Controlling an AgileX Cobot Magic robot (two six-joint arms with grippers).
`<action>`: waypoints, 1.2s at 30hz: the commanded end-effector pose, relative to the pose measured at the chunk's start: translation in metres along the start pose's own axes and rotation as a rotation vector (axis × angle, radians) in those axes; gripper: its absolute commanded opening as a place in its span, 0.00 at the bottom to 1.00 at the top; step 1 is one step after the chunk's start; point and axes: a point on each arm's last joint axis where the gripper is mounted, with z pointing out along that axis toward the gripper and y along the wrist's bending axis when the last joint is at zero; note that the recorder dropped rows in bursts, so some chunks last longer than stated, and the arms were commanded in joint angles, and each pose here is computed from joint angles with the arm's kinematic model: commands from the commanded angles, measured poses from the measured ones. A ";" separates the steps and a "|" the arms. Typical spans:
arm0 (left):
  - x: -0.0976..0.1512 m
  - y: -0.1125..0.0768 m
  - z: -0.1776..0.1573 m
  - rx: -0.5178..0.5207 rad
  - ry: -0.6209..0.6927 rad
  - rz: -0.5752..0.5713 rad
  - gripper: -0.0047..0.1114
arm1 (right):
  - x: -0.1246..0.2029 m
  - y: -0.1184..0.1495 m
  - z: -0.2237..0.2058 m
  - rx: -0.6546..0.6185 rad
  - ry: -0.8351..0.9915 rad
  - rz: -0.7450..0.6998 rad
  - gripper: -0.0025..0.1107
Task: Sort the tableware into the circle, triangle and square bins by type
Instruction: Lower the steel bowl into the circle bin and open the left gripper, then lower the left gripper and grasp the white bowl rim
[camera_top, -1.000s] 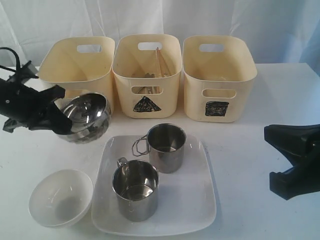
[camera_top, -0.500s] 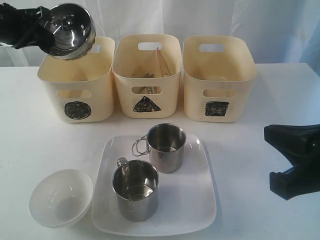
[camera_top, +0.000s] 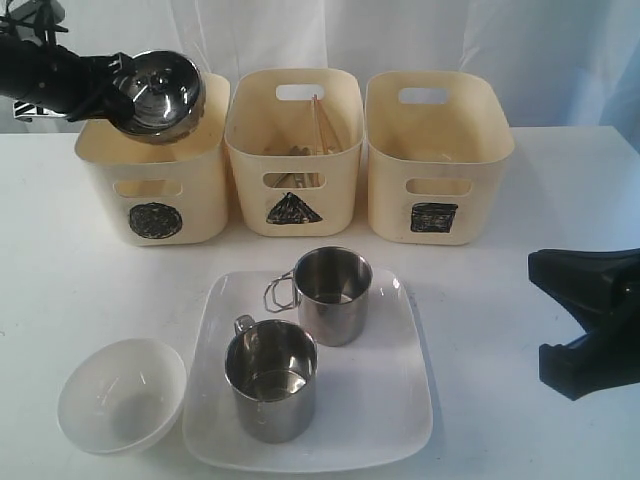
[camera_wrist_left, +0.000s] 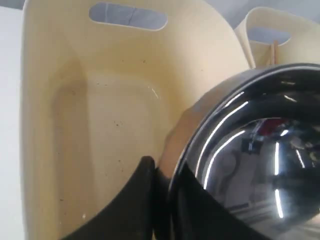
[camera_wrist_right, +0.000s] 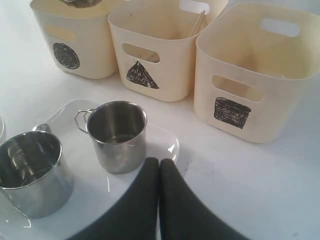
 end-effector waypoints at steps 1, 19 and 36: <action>-0.003 0.000 -0.002 -0.017 0.007 -0.023 0.25 | 0.001 0.000 0.000 -0.003 0.003 0.003 0.02; 0.012 -0.037 -0.053 0.116 0.294 0.109 0.20 | 0.002 0.001 0.000 -0.006 0.009 0.003 0.02; 0.168 -0.057 -0.088 0.208 0.663 0.304 0.04 | 0.002 0.001 0.000 -0.006 0.010 0.003 0.02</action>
